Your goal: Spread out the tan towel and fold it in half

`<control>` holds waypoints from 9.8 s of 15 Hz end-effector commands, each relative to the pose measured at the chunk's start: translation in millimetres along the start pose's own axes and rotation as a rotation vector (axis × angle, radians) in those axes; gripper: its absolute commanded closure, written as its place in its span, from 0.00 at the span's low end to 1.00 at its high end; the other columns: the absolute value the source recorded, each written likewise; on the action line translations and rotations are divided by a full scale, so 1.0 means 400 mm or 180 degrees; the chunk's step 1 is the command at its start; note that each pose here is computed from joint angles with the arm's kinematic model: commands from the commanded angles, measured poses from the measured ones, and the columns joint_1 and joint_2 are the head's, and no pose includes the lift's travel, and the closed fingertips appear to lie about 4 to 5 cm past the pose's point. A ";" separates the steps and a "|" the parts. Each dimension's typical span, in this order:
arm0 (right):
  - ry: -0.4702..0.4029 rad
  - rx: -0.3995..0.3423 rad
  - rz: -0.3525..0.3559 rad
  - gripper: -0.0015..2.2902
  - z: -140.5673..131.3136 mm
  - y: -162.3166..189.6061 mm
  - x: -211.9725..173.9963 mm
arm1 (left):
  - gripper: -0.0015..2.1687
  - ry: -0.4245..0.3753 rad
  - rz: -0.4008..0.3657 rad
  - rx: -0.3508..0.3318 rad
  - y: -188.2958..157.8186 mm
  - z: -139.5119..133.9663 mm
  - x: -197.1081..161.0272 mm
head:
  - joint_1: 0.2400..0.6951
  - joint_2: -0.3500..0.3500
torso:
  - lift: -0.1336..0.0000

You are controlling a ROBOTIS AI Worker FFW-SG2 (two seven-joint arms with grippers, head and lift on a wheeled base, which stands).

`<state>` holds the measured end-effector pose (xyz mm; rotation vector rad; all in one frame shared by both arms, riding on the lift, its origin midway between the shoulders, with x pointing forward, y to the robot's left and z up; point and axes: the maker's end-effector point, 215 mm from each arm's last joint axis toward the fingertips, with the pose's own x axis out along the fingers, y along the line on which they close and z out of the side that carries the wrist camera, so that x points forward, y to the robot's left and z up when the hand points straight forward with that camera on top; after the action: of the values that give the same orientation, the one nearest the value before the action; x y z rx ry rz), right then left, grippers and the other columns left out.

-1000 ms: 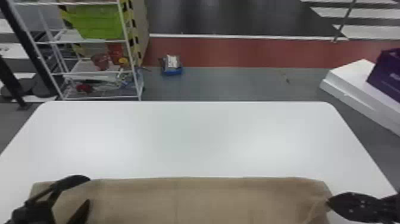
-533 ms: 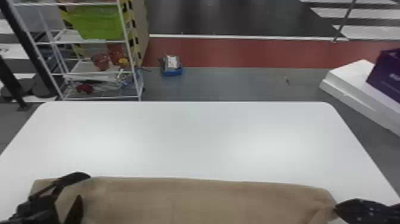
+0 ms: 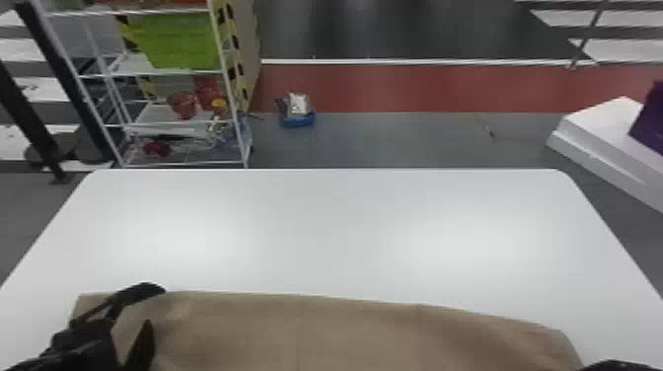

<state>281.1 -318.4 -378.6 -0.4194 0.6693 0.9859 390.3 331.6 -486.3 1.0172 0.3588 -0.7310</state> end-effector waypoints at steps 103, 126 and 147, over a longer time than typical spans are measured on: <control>-0.0090 0.0873 -0.0101 0.43 -0.005 -0.319 0.242 | 0.06 0.0043 0.0416 -0.0197 0.112 0.016 -0.087 | 1.00 0.55 | 0.07; -0.1970 0.0738 -0.1828 0.08 0.340 -0.325 0.133 | 0.06 -0.0913 0.1864 -0.3492 0.312 0.015 -0.202 | 1.00 0.73 | 0.07; -0.2085 0.0503 -0.1670 0.08 0.345 -0.226 0.236 | 0.05 -0.1003 0.1949 -0.3256 0.260 0.105 -0.179 | 1.00 0.75 | 0.07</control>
<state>440.1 -222.0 -340.2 -0.1015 0.0284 0.5102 409.9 356.5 -356.5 0.0074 0.0915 -0.0780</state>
